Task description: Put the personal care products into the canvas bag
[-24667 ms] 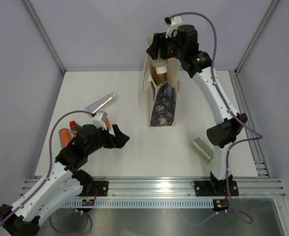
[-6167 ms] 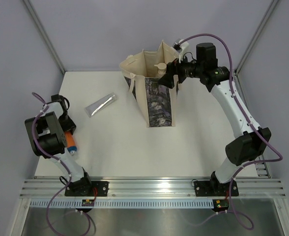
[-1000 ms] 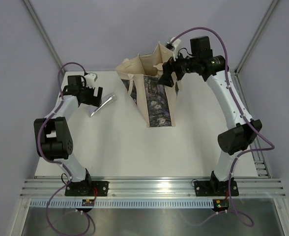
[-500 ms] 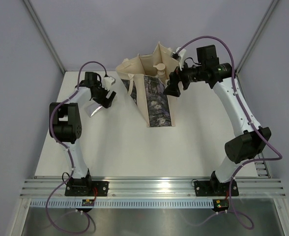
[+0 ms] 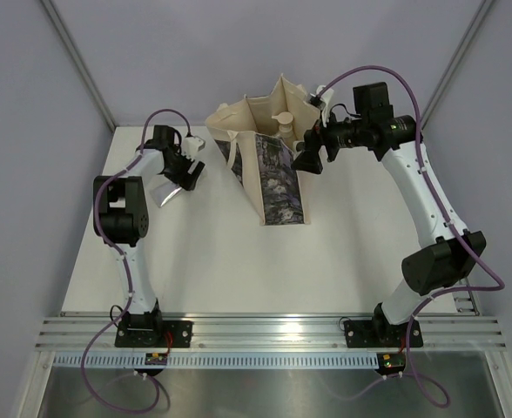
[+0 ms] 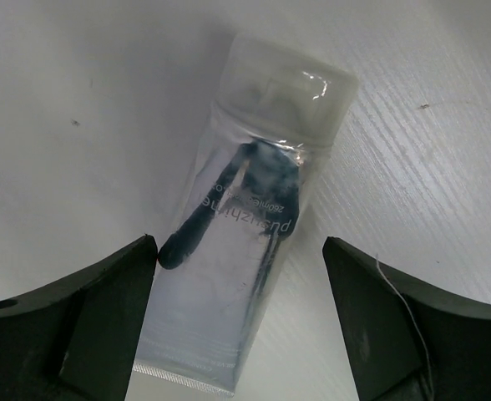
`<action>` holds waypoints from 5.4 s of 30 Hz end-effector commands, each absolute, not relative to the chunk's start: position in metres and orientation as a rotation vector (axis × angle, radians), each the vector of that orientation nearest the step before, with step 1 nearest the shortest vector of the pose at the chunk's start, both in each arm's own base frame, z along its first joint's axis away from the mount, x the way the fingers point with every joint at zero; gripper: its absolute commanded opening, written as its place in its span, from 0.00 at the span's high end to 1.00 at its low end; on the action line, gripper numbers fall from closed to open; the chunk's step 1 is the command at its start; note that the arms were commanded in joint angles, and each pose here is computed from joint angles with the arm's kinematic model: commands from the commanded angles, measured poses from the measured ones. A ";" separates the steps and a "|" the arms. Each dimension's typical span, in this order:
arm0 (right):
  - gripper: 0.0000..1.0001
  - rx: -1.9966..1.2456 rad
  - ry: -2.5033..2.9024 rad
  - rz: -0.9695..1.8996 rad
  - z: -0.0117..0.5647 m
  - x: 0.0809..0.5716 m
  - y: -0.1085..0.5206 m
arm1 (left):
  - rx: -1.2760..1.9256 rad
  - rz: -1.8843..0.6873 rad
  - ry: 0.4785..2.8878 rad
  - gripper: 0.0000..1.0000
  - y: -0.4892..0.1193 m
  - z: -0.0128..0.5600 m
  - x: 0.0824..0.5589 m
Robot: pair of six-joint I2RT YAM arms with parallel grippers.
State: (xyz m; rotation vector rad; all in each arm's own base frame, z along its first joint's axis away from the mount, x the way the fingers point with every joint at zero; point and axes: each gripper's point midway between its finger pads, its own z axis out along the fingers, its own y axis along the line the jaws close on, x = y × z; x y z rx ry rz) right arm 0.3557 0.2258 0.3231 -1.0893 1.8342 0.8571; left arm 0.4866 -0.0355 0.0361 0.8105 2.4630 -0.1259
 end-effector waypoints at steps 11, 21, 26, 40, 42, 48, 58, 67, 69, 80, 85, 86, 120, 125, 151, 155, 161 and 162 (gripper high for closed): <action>0.01 -1.079 1.747 0.912 0.353 0.336 0.224 | 0.672 -0.029 2.528 0.56 -0.023 0.051 0.493; 0.01 -1.165 1.689 1.050 0.359 0.311 0.232 | 0.278 -0.276 2.500 0.68 -0.040 0.098 0.485; 0.00 -1.170 1.695 1.113 0.358 0.303 0.240 | 0.017 -0.600 2.411 0.69 -0.047 0.119 0.459; 0.00 -1.294 1.853 1.200 0.329 0.262 0.355 | -0.163 -1.099 2.048 0.68 -0.093 0.211 0.391; 0.00 -1.178 1.942 1.260 0.324 0.269 0.373 | -0.156 -1.126 1.984 0.68 -0.097 0.231 0.380; 0.01 -0.793 2.140 1.017 0.297 0.296 0.413 | -0.163 -1.217 1.893 0.68 -0.108 0.260 0.352; 0.01 -0.734 2.166 0.955 0.258 0.304 0.470 | -0.155 -1.313 1.820 0.67 -0.118 0.288 0.321; 0.02 -0.667 2.092 0.798 0.255 0.321 0.487 | -0.231 -1.412 1.757 0.67 -0.122 0.301 0.317; 0.10 -0.658 2.082 0.804 0.258 0.320 0.489 | -0.261 -1.414 1.751 0.67 -0.120 0.301 0.319; 0.57 -0.660 2.010 0.848 0.274 0.320 0.494 | -0.350 -1.412 1.705 0.55 -0.115 0.309 0.325; 0.70 -0.659 1.971 0.858 0.290 0.320 0.492 | -0.330 -1.460 1.662 0.31 -0.117 0.319 0.324; 0.73 -0.661 1.963 0.868 0.293 0.320 0.492 | -0.326 -1.464 1.657 0.27 -0.117 0.321 0.324; 0.90 -0.690 1.503 0.476 0.454 0.483 0.290 | -0.040 -0.902 1.808 0.01 -0.092 0.298 0.298; 0.90 -0.733 1.598 0.424 0.413 0.510 0.261 | -0.027 -0.883 1.838 0.01 -0.092 0.283 0.291; 0.01 -0.326 1.741 0.284 0.452 0.433 0.147 | -0.138 -0.464 1.882 0.01 -0.041 0.276 0.266; 0.00 -0.122 1.816 0.108 0.420 0.409 0.098 | -0.149 -0.402 1.849 0.01 -0.034 0.278 0.255; 0.00 -0.022 1.872 -0.072 0.372 0.378 0.056 | -0.162 -0.384 1.852 0.01 -0.032 0.275 0.248; 0.01 -0.008 1.848 -0.078 0.379 0.368 0.051 | -0.161 -0.395 1.849 0.01 -0.034 0.274 0.248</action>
